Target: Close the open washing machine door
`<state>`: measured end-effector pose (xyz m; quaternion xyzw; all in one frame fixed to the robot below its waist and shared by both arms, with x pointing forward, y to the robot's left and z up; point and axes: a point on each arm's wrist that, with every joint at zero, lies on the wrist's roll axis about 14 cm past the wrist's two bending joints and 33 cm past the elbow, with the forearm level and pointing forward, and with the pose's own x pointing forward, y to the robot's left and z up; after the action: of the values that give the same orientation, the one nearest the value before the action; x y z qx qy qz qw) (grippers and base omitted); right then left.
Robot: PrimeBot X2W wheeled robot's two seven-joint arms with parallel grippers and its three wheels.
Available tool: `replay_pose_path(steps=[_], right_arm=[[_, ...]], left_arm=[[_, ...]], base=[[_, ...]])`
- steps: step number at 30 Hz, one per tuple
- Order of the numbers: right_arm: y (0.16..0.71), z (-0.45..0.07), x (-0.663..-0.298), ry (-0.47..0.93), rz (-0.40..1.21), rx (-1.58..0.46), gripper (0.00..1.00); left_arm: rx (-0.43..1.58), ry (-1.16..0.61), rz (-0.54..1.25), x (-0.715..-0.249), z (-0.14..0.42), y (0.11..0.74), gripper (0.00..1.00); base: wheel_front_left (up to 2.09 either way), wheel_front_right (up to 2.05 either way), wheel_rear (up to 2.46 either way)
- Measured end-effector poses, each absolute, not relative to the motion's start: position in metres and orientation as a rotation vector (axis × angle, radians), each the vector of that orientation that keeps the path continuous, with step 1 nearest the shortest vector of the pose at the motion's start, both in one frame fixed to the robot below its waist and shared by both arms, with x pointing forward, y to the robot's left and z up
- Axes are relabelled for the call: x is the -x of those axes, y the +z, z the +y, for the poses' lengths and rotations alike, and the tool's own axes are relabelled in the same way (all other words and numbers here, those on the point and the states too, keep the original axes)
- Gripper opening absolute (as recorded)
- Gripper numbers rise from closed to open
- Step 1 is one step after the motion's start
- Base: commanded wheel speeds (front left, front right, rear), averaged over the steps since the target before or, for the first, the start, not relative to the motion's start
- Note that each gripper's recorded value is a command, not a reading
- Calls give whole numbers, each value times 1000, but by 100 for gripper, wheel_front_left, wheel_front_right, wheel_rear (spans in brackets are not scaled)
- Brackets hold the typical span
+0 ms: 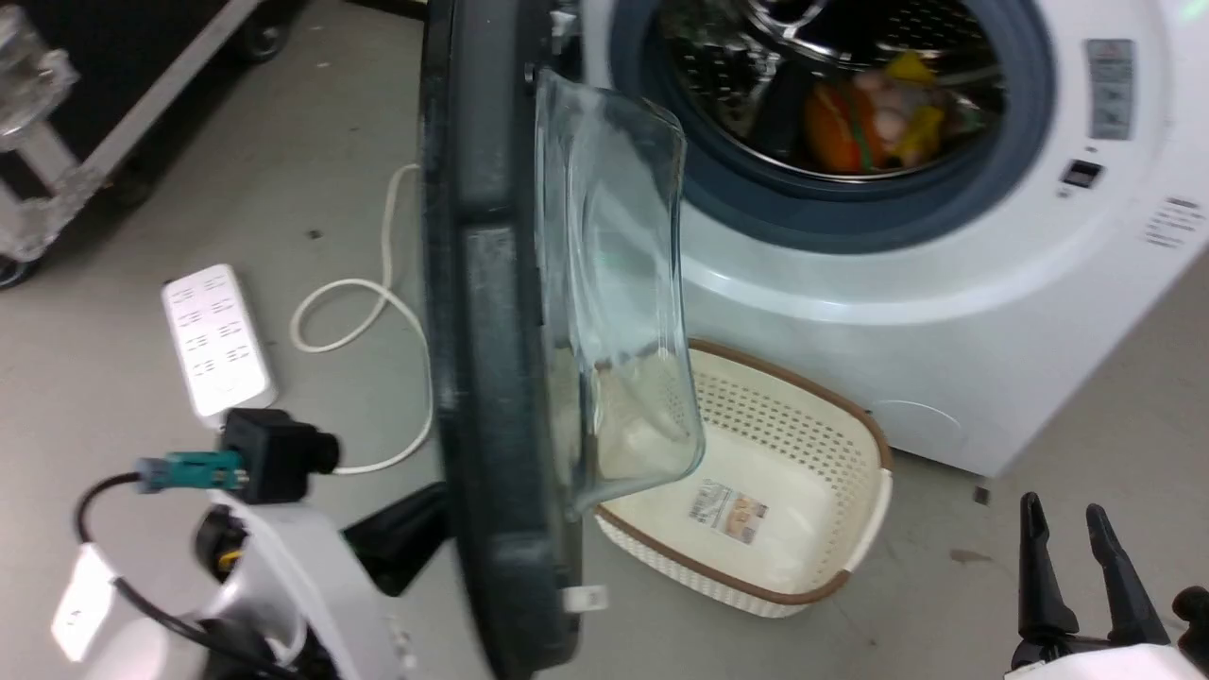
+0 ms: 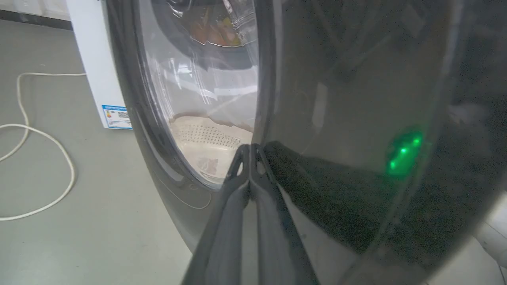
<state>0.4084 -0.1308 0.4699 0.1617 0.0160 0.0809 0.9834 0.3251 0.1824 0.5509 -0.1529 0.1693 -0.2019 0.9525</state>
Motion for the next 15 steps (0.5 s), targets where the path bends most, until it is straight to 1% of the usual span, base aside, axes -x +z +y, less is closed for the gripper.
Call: replay_pose_path(steps=[9,15], right_arm=[[470,-171,-390,46,19,-322,100],[471,-191,-376,-16,9,-326,100]], left_arm=[[347,-659,353,-351,93,543,0],[375,-733,326,-380,52,538,0]], base=[[0,0,0],[0,0,0]])
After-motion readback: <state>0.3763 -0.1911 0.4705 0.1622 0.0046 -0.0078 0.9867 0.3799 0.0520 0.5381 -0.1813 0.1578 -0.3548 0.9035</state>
